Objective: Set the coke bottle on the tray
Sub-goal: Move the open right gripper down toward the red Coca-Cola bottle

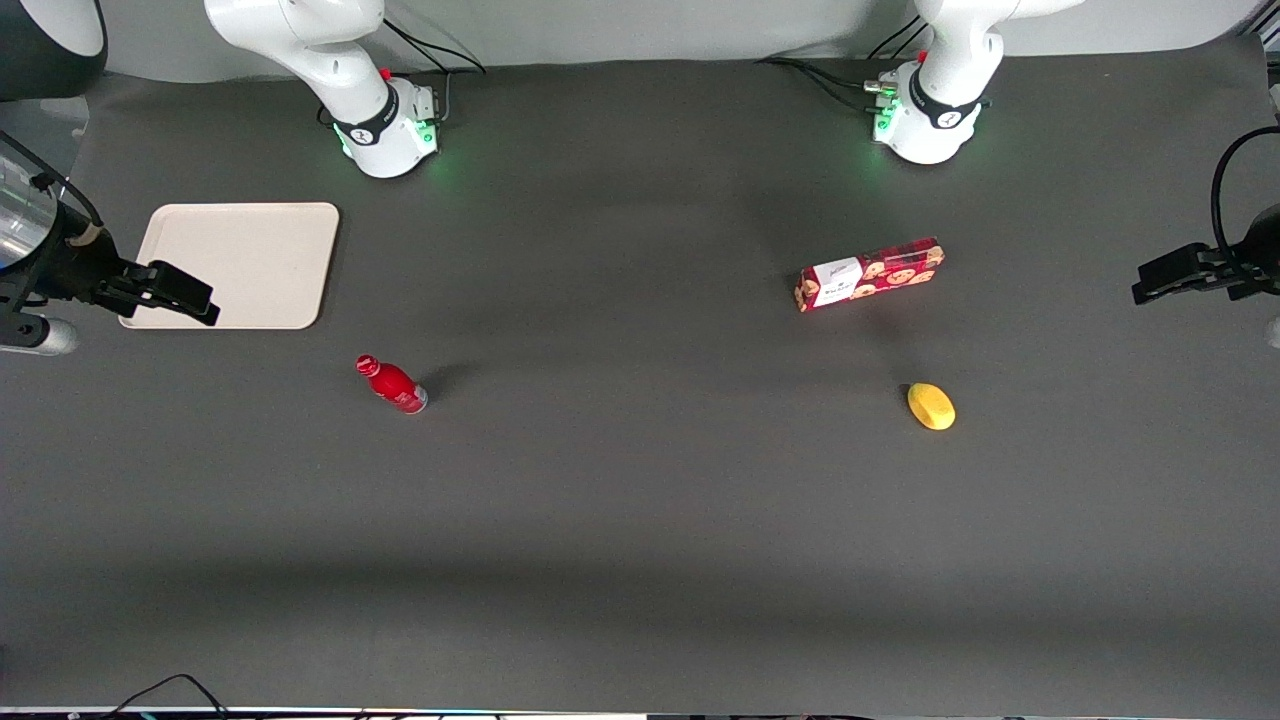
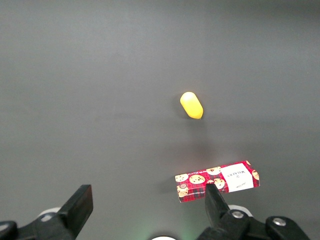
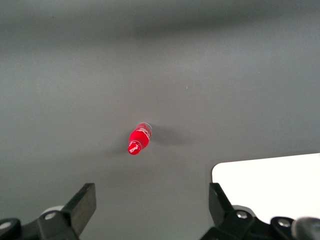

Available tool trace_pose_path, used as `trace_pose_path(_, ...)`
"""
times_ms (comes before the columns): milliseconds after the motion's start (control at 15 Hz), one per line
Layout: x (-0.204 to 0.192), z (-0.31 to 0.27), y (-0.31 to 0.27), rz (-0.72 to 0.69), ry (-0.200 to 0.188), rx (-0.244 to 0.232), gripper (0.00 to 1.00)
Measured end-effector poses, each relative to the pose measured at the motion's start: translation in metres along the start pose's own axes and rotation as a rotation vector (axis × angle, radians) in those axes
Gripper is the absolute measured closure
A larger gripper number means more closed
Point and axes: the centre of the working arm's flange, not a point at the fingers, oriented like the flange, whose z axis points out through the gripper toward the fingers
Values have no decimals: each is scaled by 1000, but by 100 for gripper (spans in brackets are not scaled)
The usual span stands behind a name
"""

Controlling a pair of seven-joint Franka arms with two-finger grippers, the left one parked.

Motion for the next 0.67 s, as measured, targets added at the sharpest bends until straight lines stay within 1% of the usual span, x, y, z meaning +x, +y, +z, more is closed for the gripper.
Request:
trace_pose_path(133,0,3,0,0,-13,-4,0)
trace_pose_path(400,-1,4,-3,-5,-22,-6,0)
trace_pose_path(667,-5,19,-24,-44,-72,-16,0)
